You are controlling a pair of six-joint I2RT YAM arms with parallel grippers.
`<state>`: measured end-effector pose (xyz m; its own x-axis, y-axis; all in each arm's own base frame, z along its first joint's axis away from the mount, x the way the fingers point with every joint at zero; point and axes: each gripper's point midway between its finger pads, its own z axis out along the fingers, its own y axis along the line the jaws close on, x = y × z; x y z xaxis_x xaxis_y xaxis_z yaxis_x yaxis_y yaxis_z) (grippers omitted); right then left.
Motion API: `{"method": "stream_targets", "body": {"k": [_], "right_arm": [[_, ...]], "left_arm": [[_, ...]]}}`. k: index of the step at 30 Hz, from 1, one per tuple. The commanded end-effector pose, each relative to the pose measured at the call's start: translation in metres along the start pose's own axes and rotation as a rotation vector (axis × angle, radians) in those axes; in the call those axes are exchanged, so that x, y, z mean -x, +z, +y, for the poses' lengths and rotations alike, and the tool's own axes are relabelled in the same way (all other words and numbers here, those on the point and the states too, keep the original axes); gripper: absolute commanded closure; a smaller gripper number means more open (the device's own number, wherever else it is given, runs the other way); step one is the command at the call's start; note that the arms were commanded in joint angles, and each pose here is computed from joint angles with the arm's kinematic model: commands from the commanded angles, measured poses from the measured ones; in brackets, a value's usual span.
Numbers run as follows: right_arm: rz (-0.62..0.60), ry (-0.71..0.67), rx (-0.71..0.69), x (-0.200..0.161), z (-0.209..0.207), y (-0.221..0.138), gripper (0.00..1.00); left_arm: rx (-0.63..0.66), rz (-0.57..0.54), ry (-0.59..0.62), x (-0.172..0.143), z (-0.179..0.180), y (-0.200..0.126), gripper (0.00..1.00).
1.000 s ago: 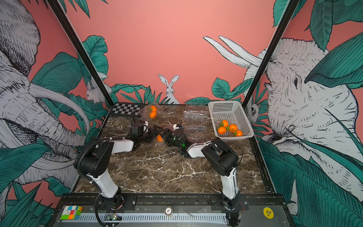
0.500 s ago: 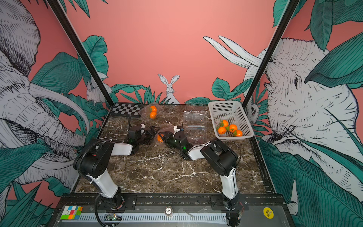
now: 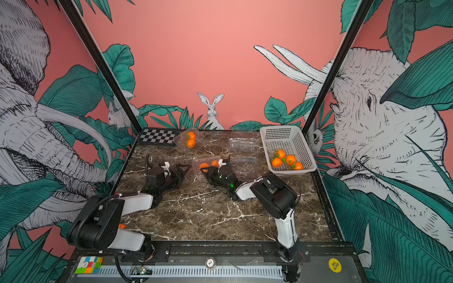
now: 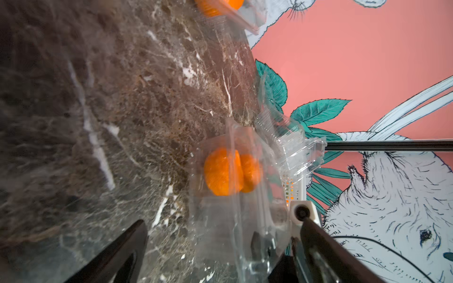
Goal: Take oranges out of containers
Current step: Open the packing box at the center of the board.
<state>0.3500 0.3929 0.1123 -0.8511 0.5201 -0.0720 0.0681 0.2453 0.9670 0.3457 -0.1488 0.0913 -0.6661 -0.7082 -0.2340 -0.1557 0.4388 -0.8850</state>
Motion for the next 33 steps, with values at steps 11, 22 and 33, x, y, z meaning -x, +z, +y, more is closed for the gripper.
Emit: {"method": "stream_targets", "body": {"k": [11, 22, 33], "right_arm": [[0.086, -0.174, -0.118, 0.016, 0.008, -0.016, 0.78], [0.236, -0.223, -0.093, 0.009, 0.018, -0.005, 0.8], [0.244, -0.166, -0.028, 0.012, 0.025, -0.001, 0.8]], "left_arm": [[-0.056, -0.018, -0.021, -0.01, 0.01, 0.01, 0.05], [-0.062, -0.021, -0.019, -0.02, 0.02, 0.011, 0.07], [-0.067, -0.047, -0.065, -0.03, 0.032, 0.016, 0.1]]}}
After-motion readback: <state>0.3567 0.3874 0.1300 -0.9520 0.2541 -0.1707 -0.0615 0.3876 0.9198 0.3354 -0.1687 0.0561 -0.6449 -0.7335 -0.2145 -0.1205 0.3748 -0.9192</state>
